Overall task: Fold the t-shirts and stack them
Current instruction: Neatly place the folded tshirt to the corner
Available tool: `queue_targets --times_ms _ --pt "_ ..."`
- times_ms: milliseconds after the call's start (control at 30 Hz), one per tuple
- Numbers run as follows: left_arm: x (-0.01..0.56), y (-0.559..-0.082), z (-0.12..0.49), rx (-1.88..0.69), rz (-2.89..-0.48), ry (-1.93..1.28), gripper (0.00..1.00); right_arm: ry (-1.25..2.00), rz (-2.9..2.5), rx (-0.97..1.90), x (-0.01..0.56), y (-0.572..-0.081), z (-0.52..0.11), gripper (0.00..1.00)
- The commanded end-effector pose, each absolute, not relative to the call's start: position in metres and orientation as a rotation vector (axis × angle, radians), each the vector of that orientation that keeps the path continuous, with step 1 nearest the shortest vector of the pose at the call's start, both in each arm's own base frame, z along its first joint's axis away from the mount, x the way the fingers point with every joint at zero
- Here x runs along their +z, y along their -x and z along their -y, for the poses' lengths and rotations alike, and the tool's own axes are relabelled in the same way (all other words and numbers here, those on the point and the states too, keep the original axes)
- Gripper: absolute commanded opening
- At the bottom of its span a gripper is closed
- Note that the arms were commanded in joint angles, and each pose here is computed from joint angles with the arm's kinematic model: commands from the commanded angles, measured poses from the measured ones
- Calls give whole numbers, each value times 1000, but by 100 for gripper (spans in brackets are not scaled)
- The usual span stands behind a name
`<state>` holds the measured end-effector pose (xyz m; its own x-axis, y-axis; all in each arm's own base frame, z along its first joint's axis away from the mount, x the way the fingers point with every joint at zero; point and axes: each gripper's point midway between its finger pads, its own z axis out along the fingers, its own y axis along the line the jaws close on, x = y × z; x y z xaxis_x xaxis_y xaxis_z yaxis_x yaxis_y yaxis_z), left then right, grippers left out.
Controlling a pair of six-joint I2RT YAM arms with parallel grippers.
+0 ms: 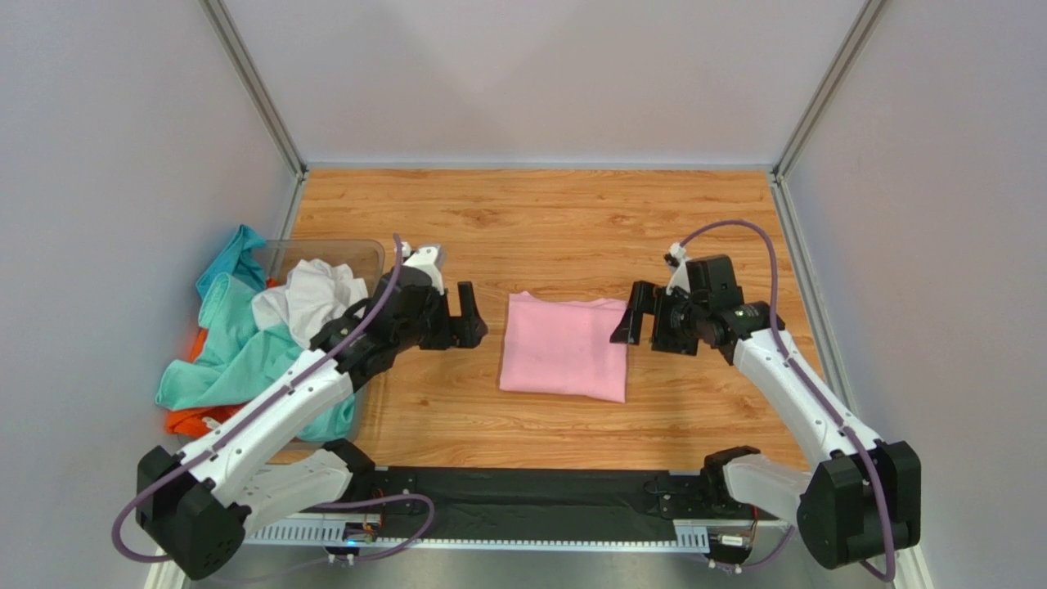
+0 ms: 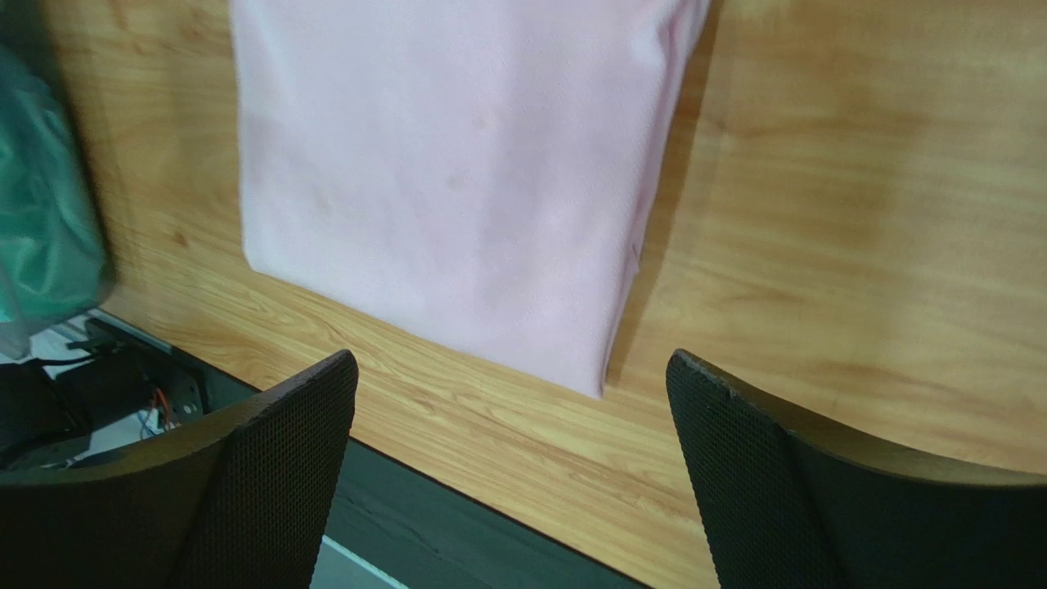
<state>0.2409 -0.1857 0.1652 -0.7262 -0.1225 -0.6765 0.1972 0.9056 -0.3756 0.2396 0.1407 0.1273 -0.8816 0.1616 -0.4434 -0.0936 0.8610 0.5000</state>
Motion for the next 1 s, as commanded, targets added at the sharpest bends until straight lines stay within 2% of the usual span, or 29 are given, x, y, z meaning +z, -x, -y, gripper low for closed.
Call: queue_targets --times_ms 0,133,300,367,500,600,633,667,800,867,900,933,967 --pt "154 -218 161 -498 -2352 7 100 -92 -2565 625 115 -239 -137 96" --pt "157 -208 150 -524 -2299 67 100 -115 -2618 502 94 -247 -133 95" --pt "166 -205 138 -524 -2232 145 100 -126 -2646 432 74 -267 -136 84" --pt "168 -205 134 -509 -2221 165 100 -88 -2699 409 59 -270 -146 77" --pt "172 -204 130 -489 -2226 174 100 -9 -2700 386 51 -278 -162 73" --pt "172 -204 126 -455 -2243 183 100 -29 -2745 322 32 -283 -163 63" --pt "171 -202 125 -445 -2257 178 100 -39 -2742 303 31 -286 -164 55" --pt "173 -202 125 -442 -2256 179 100 -33 -2744 286 28 -287 -165 51" --pt "173 -203 122 -420 -2259 180 100 -48 -2745 167 17 -294 -157 45" --pt "172 -204 120 -404 -2257 189 100 -52 -2736 125 15 -301 -154 38" --pt "171 -205 118 -393 -2255 192 100 -50 -2730 108 15 -304 -153 34" --pt "172 -205 118 -389 -2253 196 100 -43 -2728 84 12 -308 -152 25" --pt "172 -205 117 -385 -2252 196 100 -35 -2724 58 13 -312 -150 22"
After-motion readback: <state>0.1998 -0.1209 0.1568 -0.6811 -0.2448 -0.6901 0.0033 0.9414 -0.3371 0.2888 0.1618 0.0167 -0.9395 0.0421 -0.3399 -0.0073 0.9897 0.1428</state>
